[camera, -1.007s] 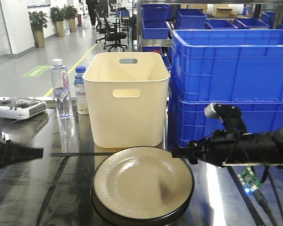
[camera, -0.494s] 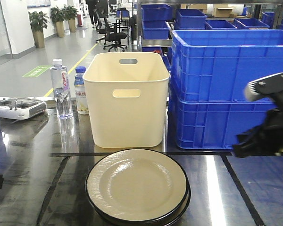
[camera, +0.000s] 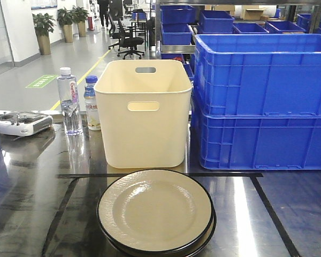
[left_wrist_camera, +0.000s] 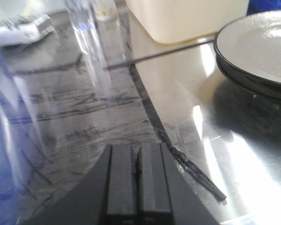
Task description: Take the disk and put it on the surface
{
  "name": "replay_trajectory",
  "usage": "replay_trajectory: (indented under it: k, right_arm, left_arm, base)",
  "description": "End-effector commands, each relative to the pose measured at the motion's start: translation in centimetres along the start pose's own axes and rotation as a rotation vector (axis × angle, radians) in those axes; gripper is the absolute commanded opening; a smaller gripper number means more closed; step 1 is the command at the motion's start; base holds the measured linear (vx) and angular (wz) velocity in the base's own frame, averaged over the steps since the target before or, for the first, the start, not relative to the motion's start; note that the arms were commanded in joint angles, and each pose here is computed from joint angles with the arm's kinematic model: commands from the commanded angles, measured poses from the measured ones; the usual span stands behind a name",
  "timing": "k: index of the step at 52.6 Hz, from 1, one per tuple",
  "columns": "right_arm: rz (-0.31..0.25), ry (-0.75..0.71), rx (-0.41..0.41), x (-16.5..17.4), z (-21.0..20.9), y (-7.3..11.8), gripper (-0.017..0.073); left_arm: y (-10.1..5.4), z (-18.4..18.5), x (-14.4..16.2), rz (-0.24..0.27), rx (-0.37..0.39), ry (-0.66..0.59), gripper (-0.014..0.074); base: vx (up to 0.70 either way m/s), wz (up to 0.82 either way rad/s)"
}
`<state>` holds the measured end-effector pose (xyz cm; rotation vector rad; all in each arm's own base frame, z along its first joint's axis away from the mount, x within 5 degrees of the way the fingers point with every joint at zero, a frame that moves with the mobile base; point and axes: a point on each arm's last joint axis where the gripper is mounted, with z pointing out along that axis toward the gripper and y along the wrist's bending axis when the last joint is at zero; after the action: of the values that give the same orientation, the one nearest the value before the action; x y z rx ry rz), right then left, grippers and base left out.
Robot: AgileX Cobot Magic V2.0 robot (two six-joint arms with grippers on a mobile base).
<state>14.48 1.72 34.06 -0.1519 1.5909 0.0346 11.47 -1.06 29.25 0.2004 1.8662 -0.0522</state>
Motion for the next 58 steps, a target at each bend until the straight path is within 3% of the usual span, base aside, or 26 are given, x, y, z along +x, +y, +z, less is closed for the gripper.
replay_trajectory:
  k: [1, 43, 45, 48, 58]
  right_arm:
    - [-0.005, -0.166, 0.069, -1.2, -0.4, -0.6, -0.001]
    - [0.001, -0.126, 0.057, -0.5, -0.4, -0.5, -0.0009]
    - [0.001, -0.126, 0.057, -0.5, -0.4, -0.5, -0.0009]
    - [0.001, -0.126, 0.057, -0.5, -0.4, -0.5, -0.0009]
    - [0.001, -0.126, 0.057, -0.5, -0.4, -0.5, -0.0009]
  left_arm:
    - [0.2, -1.2, -0.9, -0.016, -0.05, -0.129, -0.0001]
    - [-0.1, -2.0, -0.7, 0.001, -0.037, -0.141, -0.0001]
    - [-0.1, -2.4, -0.5, 0.044, -0.056, -0.151, -0.0001]
    - [-0.1, -2.8, 0.0, 0.057, -0.078, -0.159, -0.0001]
    - [0.0, -3.7, 4.8, -0.007, -0.176, -0.223, -0.0001]
  base:
    - [0.0, 0.0]
    - [0.0, 0.0]
    - [0.0, 0.0]
    - [0.0, 0.0]
    - [0.0, 0.0]
